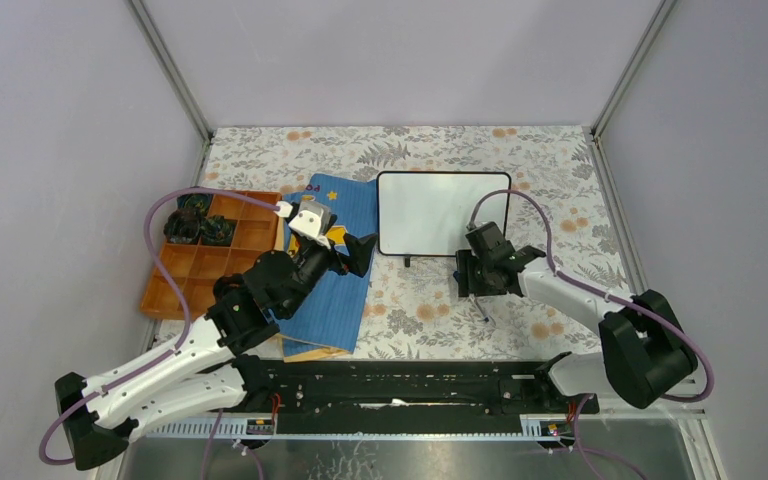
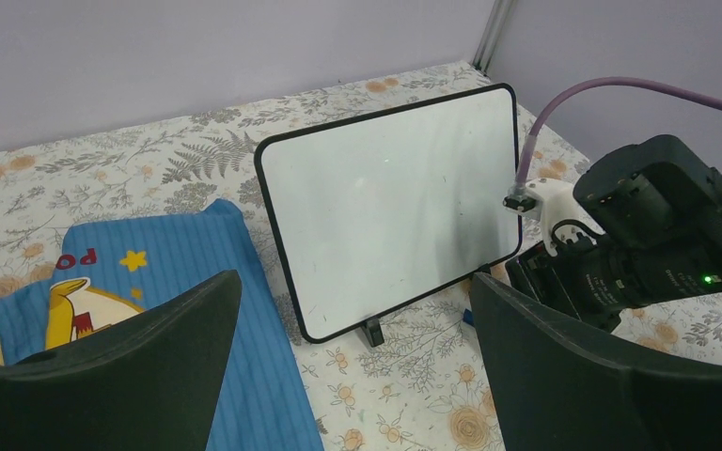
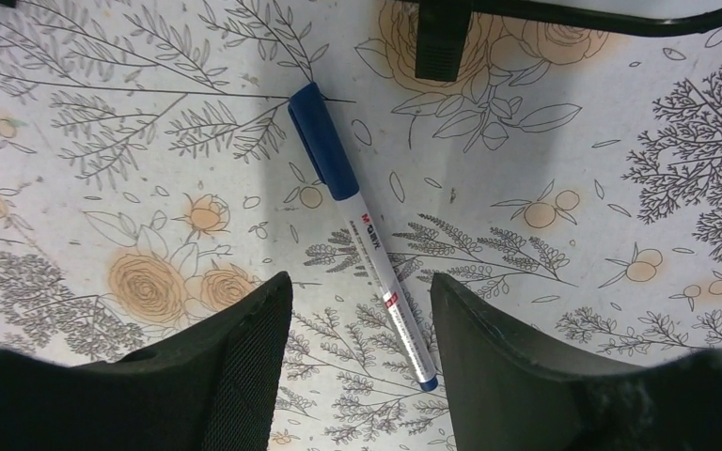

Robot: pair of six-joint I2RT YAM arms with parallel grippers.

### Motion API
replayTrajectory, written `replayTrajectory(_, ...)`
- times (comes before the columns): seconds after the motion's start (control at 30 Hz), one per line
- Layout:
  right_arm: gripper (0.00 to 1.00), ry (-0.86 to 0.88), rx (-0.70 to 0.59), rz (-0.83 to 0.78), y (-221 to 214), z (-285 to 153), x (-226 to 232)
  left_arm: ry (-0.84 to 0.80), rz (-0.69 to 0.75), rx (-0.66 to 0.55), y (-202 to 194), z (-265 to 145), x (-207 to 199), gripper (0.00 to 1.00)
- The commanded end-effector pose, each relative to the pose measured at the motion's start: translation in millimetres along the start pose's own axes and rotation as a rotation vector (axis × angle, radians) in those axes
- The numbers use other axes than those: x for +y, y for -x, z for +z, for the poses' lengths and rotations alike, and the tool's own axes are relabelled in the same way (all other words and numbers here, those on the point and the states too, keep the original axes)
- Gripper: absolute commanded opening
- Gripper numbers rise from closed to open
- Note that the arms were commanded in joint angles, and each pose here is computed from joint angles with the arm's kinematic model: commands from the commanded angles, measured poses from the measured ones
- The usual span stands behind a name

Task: Write a sentence on the whiteboard
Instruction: Open the whiteboard marker at the center of the board.

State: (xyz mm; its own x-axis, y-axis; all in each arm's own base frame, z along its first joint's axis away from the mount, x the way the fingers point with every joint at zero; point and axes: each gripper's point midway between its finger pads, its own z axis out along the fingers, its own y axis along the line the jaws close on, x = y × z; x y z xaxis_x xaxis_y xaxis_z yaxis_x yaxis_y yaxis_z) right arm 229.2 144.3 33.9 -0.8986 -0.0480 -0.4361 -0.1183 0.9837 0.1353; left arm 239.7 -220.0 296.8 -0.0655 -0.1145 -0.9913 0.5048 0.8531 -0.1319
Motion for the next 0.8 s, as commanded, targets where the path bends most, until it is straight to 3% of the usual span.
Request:
replayTrajectory(0.0, 0.62, -0.047, -0.009, -0.042, 9.9, 0.8, -3.6, -0.016, 0.002, -0.024, 10.6, -2.8, -3.5, 0.99)
replayTrajectory(0.43, 0.46, -0.075, 0.018, -0.07, 2.2, 18.6, -5.0, -0.015, 0.006, -0.022, 9.7, -2.2, -3.3, 0.99)
replayTrajectory(0.77, 0.25, -0.072, 0.051, -0.084, -9.6, 23.5, 9.8, -0.02, -0.001, -0.034, 13.9, -4.3, -3.7, 0.99)
